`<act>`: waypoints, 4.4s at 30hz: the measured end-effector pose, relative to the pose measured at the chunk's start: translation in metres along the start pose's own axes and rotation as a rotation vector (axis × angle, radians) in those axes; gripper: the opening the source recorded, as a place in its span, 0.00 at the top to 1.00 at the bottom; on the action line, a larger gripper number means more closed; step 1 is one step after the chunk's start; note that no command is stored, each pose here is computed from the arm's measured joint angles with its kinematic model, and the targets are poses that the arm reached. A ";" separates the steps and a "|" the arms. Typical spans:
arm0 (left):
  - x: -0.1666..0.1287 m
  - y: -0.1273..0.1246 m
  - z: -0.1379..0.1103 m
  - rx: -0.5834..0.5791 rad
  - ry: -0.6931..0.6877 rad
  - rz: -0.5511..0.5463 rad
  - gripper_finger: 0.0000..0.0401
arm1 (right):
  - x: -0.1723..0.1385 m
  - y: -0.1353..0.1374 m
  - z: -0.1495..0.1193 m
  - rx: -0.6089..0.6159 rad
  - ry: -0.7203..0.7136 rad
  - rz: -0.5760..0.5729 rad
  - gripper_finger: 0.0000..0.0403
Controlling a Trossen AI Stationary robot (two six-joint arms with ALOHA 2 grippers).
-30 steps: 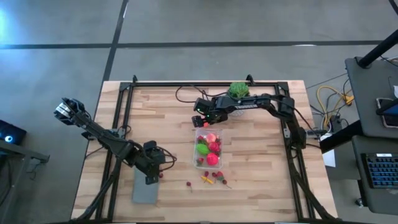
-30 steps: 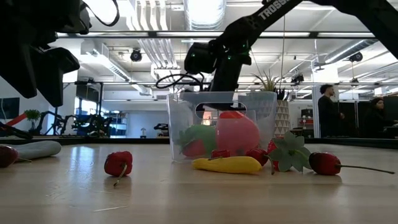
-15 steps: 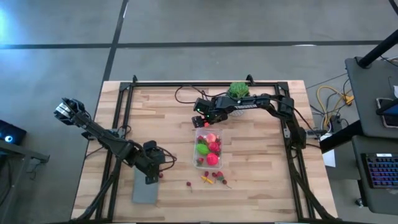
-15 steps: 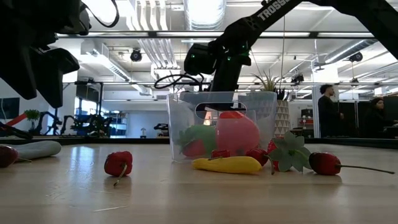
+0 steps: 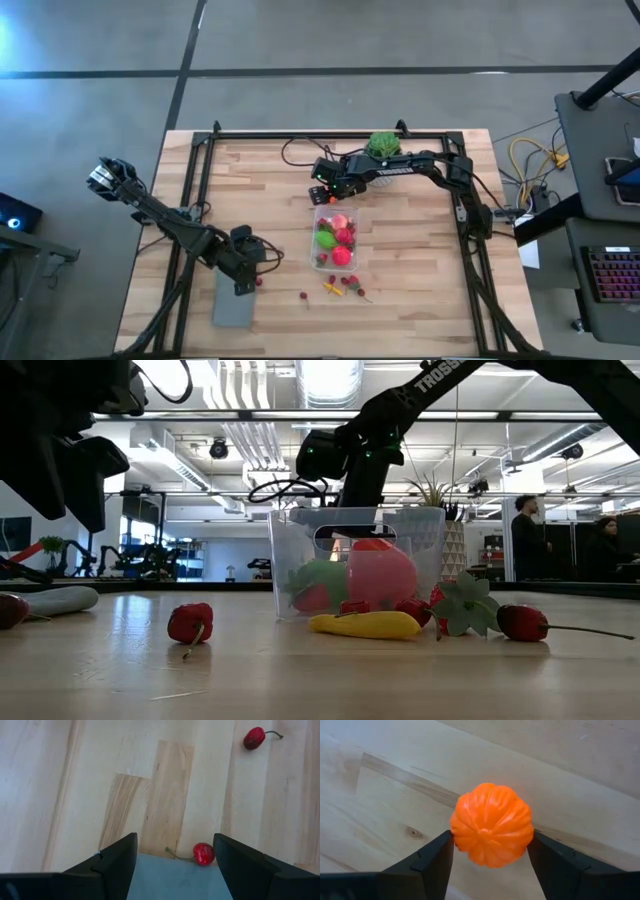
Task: Pick and placing Produce into tupperware
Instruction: Put the orange pumpkin into the transparent bin, then put the red cherry into the transparent bin
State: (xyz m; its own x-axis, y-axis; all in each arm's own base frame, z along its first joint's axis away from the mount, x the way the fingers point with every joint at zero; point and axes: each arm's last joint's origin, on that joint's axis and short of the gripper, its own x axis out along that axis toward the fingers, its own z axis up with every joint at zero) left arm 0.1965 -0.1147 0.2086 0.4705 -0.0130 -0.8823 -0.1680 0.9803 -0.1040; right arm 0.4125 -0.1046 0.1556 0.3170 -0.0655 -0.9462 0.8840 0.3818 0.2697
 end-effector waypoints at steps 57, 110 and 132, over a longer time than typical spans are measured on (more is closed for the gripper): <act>-0.001 -0.005 0.003 0.034 -0.068 -0.002 0.38 | -0.106 0.048 -0.114 -0.260 -0.014 -0.045 0.41; 0.039 -0.018 -0.015 0.319 0.076 -0.189 0.38 | -0.122 -0.002 -0.335 -0.499 -0.116 -0.373 0.23; 0.058 -0.024 -0.019 0.331 0.158 -0.151 0.63 | -0.119 -0.004 -0.333 -0.541 -0.147 -0.380 0.24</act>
State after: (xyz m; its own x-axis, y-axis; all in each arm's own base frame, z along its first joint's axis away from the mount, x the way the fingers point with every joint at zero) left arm 0.2113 -0.1425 0.1507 0.3251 -0.1668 -0.9309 0.1938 0.9752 -0.1071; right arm 0.2569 0.2092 0.2079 0.0954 -0.3967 -0.9130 0.6588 0.7127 -0.2409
